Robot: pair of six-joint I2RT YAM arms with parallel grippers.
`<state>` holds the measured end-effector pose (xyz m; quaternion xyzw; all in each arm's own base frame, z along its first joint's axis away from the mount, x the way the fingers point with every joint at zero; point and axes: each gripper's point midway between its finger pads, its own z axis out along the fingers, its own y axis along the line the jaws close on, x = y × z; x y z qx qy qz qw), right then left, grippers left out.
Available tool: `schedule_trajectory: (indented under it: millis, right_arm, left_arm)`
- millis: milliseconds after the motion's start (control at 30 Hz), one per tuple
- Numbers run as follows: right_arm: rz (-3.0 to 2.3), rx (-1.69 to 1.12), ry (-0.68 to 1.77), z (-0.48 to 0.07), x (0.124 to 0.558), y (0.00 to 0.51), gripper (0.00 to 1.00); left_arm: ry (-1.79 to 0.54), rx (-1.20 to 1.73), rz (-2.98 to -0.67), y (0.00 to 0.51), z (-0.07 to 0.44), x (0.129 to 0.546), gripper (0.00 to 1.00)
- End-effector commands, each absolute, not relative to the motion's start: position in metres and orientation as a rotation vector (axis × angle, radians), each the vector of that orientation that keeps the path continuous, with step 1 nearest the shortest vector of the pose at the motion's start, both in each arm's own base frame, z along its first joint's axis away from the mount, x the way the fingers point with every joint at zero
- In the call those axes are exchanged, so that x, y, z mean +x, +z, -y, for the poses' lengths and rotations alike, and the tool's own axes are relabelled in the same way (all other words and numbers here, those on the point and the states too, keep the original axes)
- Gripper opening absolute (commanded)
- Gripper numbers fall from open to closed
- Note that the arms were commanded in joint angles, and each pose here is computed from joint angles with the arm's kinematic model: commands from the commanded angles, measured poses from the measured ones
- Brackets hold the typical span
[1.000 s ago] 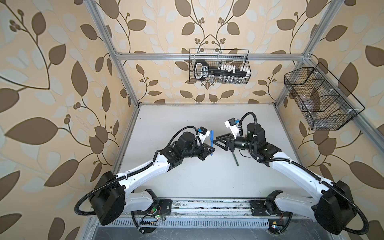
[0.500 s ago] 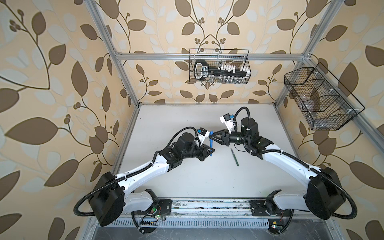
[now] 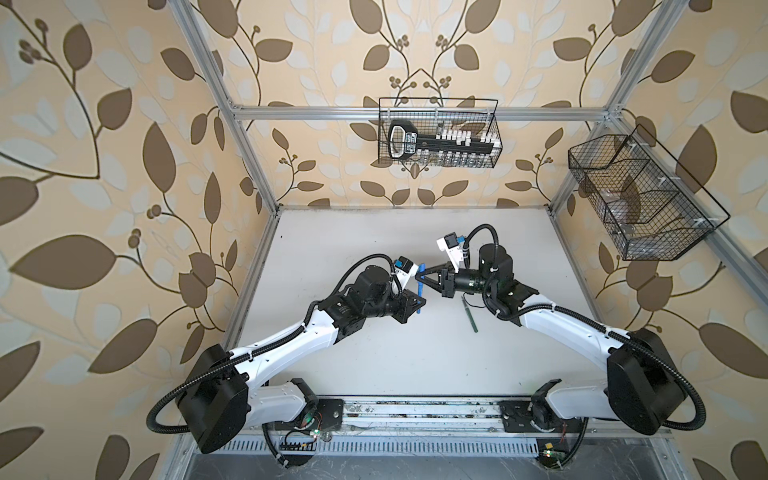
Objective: Insert the pens into the pen caps
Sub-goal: 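Carry the capped blue pen with the right gripper while the left gripper withdraws, then lower the capped blue pen beside the orange pen and open the right gripper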
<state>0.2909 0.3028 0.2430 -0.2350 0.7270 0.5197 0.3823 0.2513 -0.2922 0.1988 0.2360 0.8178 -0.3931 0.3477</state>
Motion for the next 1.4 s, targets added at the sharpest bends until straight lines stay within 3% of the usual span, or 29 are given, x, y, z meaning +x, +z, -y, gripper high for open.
schedule_trajectory:
  millis: [0,333,500,600,667,767,900,1033,1100,1233,1367]
  right_arm:
    - [-2.055,-0.679,1.486,-0.315,0.236,0.189,0.00]
    - [-2.176,-0.715,1.489,-0.314,0.207,0.153,0.00]
    - [-2.225,-0.743,1.366,-0.306,0.208,0.151,0.00]
    - [-2.192,-0.664,1.281,-0.292,0.232,0.175,0.00]
    - [-2.176,-0.603,1.237,-0.279,0.253,0.191,0.00]
    - [-2.151,-0.545,1.177,-0.262,0.279,0.212,0.00]
    - [-2.168,-0.494,1.112,-0.245,0.304,0.225,0.00]
    - [-2.347,-0.388,0.918,-0.203,0.325,0.202,0.00]
    - [-2.469,-0.295,0.809,-0.170,0.333,0.181,0.00]
    - [-2.653,-0.106,0.299,-0.085,0.348,0.147,0.00]
    - [-2.735,0.081,0.201,-0.029,0.363,0.116,0.00]
  left_arm:
    - [-0.936,0.449,-1.582,0.346,0.271,0.319,0.00]
    - [-0.884,0.497,-1.438,0.406,0.270,0.326,0.00]
    - [-0.843,0.508,-1.503,0.396,0.264,0.323,0.00]
    - [-0.819,0.511,-1.587,0.375,0.260,0.321,0.01]
    - [-0.814,0.500,-1.633,0.361,0.256,0.319,0.22]
    - [-0.808,0.477,-1.707,0.337,0.250,0.314,0.30]
    - [-0.780,0.415,-1.788,0.313,0.235,0.305,0.57]
    - [-0.731,0.318,-1.846,0.300,0.210,0.292,0.81]
    - [-0.689,0.278,-1.889,0.290,0.197,0.286,0.99]
    - [-0.595,0.207,-1.990,0.264,0.175,0.277,0.99]
    - [-0.530,0.156,-2.087,0.244,0.162,0.272,0.99]
